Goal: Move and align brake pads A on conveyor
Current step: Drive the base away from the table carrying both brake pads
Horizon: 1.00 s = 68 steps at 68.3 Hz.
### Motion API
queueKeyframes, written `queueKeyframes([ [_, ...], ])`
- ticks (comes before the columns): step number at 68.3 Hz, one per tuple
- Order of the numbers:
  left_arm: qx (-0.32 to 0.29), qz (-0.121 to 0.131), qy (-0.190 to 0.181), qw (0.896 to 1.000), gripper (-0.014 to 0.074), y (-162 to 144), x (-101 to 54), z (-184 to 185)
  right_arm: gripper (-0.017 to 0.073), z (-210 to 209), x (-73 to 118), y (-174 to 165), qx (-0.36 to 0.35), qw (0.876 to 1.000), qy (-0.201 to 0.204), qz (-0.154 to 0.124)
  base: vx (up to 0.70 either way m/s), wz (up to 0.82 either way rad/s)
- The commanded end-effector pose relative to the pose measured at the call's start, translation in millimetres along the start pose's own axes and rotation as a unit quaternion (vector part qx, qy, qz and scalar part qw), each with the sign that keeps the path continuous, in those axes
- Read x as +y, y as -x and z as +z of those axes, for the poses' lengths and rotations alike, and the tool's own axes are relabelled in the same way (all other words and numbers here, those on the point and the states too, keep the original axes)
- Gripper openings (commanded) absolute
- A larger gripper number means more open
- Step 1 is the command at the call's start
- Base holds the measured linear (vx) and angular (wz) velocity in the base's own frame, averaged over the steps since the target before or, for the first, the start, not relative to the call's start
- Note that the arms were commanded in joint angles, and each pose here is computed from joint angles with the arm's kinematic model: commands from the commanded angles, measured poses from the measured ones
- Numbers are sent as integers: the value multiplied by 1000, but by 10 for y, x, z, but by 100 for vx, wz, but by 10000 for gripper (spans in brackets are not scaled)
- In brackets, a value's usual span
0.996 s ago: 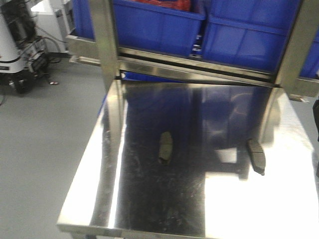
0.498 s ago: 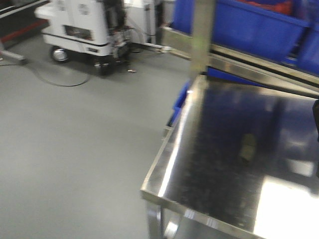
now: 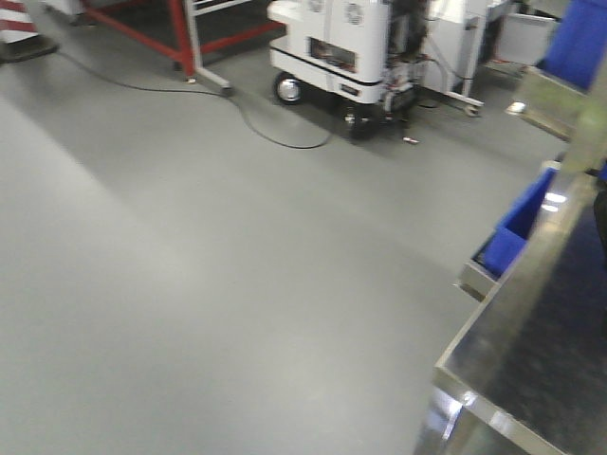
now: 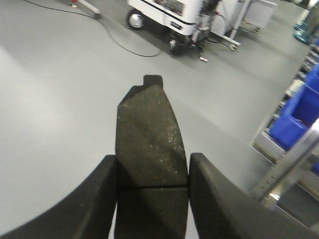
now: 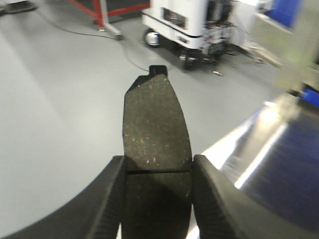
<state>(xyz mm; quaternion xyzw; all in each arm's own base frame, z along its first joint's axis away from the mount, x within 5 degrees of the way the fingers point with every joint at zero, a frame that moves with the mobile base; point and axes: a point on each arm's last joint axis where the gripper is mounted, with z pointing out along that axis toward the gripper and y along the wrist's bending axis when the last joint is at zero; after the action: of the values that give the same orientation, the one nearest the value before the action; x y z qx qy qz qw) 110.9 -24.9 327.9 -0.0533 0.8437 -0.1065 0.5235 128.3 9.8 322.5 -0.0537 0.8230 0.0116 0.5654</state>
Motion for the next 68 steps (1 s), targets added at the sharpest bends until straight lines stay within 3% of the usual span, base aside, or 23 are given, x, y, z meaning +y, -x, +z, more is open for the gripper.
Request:
queueKeyframes([
  [1,-44,7,-29,999,181,137,-67,-45,78,-48,-13,180,-63,998,-6,-3,0,58],
  [68,-44,7,-29,999,181,137,-67,-45,78,-48,-13,180,-63,998,-6,-3,4,58],
])
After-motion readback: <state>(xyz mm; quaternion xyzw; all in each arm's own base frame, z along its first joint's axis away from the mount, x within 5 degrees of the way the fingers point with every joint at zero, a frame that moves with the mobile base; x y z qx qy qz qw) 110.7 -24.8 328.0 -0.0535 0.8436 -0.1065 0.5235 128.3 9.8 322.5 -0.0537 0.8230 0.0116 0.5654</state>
